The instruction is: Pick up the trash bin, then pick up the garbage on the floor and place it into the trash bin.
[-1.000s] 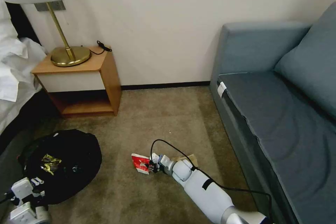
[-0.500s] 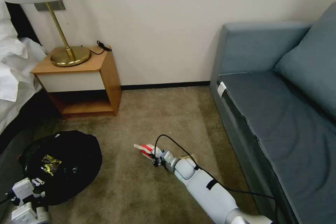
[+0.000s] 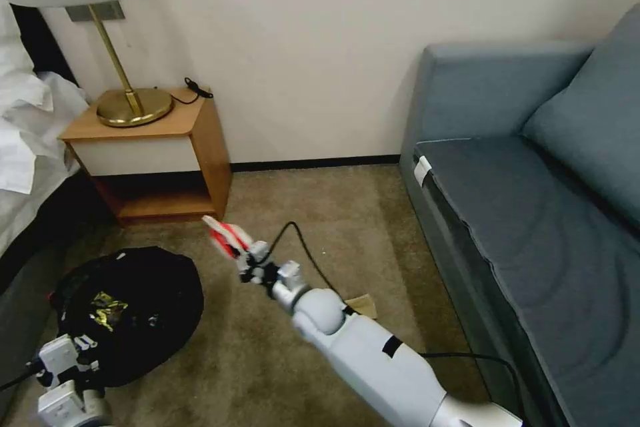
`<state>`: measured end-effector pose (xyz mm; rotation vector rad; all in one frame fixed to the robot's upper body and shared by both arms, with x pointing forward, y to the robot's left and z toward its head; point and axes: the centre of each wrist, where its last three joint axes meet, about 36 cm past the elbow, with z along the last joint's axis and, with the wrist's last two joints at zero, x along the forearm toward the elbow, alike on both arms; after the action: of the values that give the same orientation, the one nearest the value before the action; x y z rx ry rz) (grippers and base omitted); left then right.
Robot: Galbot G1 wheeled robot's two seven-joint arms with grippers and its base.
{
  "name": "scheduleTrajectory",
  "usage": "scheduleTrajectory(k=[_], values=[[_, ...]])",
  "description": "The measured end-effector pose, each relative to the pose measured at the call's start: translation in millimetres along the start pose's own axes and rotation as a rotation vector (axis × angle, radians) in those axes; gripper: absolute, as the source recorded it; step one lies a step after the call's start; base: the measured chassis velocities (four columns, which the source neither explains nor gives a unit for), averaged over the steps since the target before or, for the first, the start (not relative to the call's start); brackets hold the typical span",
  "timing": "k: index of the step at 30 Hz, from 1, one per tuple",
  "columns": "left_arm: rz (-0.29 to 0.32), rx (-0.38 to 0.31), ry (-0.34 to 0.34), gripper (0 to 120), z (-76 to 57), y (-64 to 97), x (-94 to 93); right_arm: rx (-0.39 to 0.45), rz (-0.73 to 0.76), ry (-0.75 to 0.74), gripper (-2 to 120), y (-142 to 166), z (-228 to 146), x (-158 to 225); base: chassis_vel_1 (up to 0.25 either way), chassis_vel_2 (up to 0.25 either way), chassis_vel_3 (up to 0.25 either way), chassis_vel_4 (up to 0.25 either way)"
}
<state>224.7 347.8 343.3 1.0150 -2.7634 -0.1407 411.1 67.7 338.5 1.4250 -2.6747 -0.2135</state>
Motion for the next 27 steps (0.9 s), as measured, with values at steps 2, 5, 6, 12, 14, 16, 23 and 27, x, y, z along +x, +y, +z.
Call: scheduleTrajectory(k=[2,5,6,12,14,16,23,27], values=[[0.003,0.003,0.003,3,0.1,-1.8,0.7,-0.025,-0.056,0.001,0,29.8,-3.0,2.1,0.0,0.0,0.0,0.0],[0.008,0.011,0.01,3,0.6,-4.7,1.9,-0.03,-0.089,0.007,0,48.6,0.8,4.8,0.0,0.0,0.0,0.0],[0.011,0.016,0.014,3,1.1,-6.3,2.6,-0.029,-0.096,0.01,0,53.2,2.9,5.6,0.0,0.0,0.0,0.0],[0.036,0.038,0.047,3,2.8,-17.9,9.3,-0.008,-0.11,0.041,0,61.4,16.5,8.7,0.0,0.0,0.0,0.0],[0.043,0.042,0.053,3,1.3,-20.2,11.7,0.005,-0.106,0.05,0,59.8,20.2,9.1,0.0,0.0,0.0,0.0],[0.053,0.047,0.056,3,-0.7,-24.1,14.7,0.035,-0.088,0.064,0,56.1,28.5,9.7,0.0,0.0,0.0,0.0],[0.065,0.052,0.056,3,-3.2,-28.6,16.1,0.117,-0.034,0.088,11,47.8,51.2,15.6,0.0,0.0,0.0,0.0],[0.067,0.051,0.054,3,-3.7,-29.0,15.4,0.125,-0.022,0.085,23,46.2,50.3,14.5,0.0,0.0,0.0,0.0]])
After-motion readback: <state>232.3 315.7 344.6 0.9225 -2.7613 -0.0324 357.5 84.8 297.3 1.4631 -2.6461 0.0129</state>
